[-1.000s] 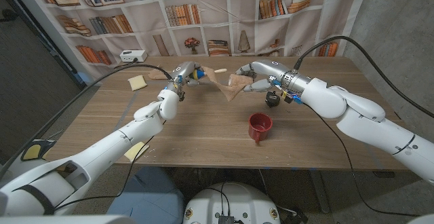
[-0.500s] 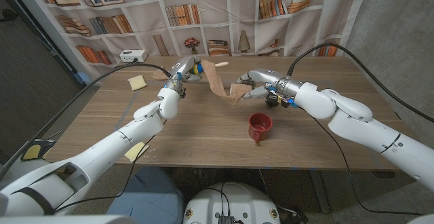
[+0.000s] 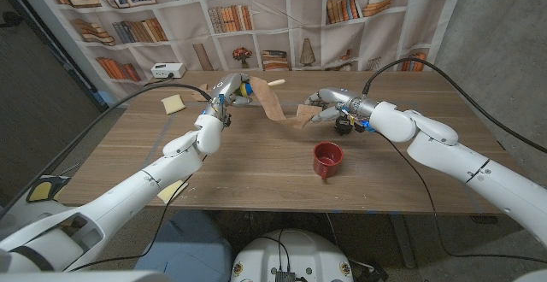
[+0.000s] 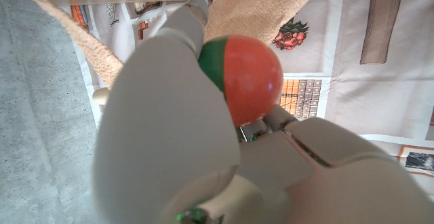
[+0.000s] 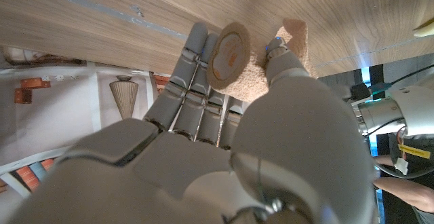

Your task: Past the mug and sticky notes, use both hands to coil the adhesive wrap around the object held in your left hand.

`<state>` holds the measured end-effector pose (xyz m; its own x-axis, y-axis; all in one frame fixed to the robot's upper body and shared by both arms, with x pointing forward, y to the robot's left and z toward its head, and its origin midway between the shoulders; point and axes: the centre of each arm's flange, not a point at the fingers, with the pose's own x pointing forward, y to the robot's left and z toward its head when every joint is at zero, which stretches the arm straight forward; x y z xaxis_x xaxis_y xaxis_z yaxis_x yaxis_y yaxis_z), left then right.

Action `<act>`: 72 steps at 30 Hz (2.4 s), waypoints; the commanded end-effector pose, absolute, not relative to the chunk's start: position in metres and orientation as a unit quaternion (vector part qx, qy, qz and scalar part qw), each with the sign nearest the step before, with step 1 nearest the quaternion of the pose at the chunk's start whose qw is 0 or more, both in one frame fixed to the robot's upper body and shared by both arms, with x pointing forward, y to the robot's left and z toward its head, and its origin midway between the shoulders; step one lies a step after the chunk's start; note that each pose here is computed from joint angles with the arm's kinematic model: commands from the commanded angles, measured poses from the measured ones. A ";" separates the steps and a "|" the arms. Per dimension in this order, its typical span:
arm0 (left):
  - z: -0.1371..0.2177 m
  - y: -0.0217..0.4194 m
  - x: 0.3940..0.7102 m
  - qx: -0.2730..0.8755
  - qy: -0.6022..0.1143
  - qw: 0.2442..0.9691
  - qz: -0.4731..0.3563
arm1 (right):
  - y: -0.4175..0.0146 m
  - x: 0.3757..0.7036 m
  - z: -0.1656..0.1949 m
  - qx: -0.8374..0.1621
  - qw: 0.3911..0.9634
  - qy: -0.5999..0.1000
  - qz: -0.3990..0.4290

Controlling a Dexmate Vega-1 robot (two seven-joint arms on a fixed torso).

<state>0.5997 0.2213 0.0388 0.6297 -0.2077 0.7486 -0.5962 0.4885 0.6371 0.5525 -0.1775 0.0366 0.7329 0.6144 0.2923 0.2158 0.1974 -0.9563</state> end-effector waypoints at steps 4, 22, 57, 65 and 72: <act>0.037 0.221 0.584 0.452 -0.429 0.775 0.102 | -0.179 0.568 0.043 -0.634 0.690 -0.332 0.105; 0.031 0.213 0.571 0.433 -0.437 0.787 0.049 | -0.177 0.575 0.068 -0.613 0.707 -0.346 0.066; 0.004 0.190 0.572 0.473 -0.416 0.777 -0.003 | -0.181 0.583 0.105 -0.596 0.713 -0.367 0.028; 0.003 0.188 0.574 0.485 -0.413 0.770 -0.006 | -0.180 0.579 0.112 -0.595 0.710 -0.376 0.024; -0.003 0.187 0.582 0.500 -0.400 0.768 -0.018 | -0.173 0.567 0.121 -0.588 0.706 -0.395 0.023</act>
